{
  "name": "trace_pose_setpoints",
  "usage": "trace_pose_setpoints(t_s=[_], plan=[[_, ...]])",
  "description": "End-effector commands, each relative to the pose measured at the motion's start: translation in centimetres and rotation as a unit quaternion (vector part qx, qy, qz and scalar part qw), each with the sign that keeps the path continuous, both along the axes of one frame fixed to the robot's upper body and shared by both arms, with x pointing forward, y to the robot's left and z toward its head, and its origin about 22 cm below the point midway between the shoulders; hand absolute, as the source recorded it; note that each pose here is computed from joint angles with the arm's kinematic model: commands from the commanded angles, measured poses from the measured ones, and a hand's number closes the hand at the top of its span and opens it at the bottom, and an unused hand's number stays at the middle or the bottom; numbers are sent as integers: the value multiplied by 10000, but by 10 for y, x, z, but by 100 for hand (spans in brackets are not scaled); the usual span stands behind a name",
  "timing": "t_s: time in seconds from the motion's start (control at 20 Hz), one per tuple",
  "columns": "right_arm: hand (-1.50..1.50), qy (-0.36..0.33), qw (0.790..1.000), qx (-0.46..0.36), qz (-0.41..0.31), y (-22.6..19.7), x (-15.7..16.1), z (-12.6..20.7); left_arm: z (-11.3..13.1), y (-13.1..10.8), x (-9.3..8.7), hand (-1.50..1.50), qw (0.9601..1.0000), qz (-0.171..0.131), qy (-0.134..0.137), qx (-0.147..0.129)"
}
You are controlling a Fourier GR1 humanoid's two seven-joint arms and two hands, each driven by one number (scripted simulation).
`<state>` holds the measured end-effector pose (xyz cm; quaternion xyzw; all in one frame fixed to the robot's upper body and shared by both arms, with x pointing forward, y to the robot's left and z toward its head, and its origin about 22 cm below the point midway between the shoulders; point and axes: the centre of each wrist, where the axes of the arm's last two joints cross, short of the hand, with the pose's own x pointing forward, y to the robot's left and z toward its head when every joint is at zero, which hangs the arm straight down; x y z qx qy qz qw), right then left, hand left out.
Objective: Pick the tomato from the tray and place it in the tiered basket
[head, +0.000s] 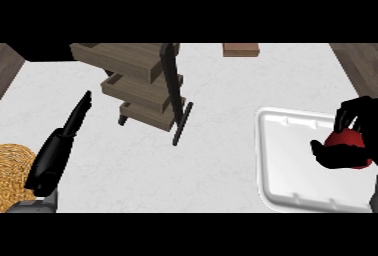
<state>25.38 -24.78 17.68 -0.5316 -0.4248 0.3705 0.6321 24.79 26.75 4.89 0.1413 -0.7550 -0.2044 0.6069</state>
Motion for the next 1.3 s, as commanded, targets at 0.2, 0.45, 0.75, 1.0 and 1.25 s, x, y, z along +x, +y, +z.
trace_pose_setpoints(t_s=[0.2,0.45,0.75,1.0,1.25], plan=[[150,-1070,9812,1531,475,-3,-42,89,6,-2,0,0,10000,58,23,13],[150,-1539,9782,1053,917,9,-55,151,-3,5,-2,0,10000,-49,30,54],[150,-1894,9617,1420,1380,41,-35,199,4,-2,10,0,9998,-158,47,58],[150,-2033,9530,1522,1654,88,-29,240,0,-7,13,0,9998,-184,95,9],[150,-1866,9529,1742,1635,133,-4,264,4,-17,13,0,9997,-226,39,-80]])
